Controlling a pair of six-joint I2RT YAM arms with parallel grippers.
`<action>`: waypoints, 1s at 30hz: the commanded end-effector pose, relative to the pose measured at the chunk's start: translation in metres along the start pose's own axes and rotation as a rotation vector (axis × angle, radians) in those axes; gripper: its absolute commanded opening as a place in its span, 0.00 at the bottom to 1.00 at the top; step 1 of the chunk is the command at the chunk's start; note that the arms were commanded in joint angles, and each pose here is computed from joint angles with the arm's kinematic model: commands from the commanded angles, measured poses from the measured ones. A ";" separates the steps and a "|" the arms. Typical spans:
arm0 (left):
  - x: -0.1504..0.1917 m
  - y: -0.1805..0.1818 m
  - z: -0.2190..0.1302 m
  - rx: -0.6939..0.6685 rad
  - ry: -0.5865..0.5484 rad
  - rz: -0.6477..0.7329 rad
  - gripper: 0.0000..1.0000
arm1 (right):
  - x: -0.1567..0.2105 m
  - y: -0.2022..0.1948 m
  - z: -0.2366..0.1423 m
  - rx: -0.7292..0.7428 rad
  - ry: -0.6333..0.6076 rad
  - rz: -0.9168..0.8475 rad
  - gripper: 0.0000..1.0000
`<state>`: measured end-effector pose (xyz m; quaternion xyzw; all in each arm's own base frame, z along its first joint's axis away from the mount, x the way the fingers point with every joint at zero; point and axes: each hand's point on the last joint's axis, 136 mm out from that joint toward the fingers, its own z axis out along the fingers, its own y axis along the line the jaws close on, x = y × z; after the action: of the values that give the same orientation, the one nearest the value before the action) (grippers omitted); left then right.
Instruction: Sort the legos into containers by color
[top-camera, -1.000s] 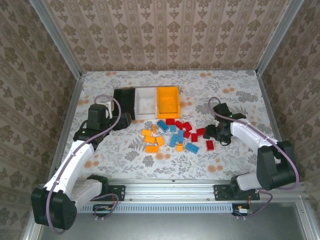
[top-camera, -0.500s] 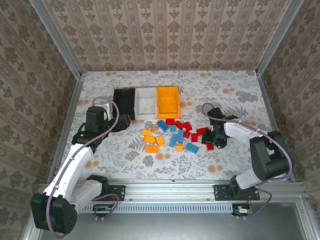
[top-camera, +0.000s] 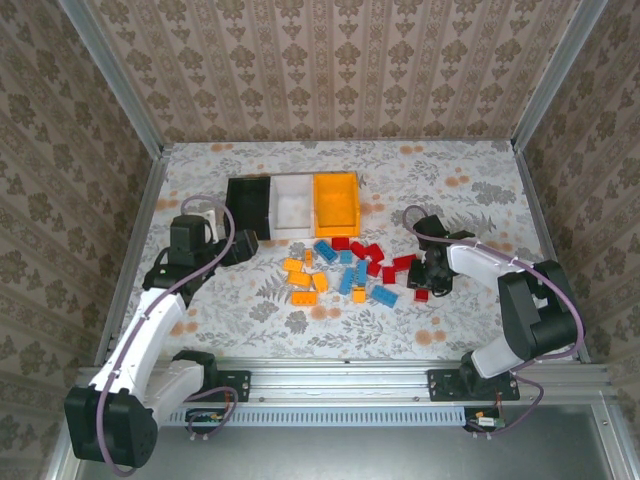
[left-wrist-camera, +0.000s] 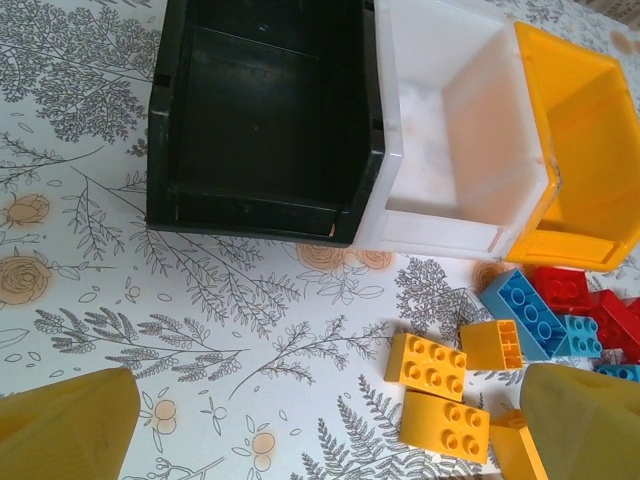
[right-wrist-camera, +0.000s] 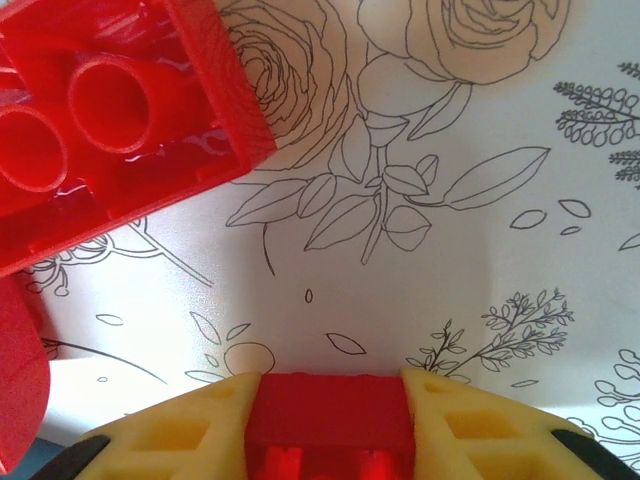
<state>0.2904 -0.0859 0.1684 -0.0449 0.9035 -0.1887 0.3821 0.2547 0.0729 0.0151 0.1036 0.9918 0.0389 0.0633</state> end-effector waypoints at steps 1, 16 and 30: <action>0.002 0.001 -0.003 0.014 0.006 -0.026 1.00 | 0.001 0.001 -0.004 0.000 0.004 -0.005 0.36; -0.008 0.002 -0.004 0.060 0.016 -0.090 1.00 | -0.068 0.103 -0.105 -0.416 -0.197 -0.001 0.35; -0.006 0.007 -0.003 0.071 0.032 -0.102 1.00 | -0.156 0.226 -0.091 -0.477 -0.212 -0.136 0.35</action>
<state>0.2933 -0.0749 0.1663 -0.0759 0.8996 -0.2297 0.3635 0.4276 0.2451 0.1490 0.0317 0.9437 0.2640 0.1966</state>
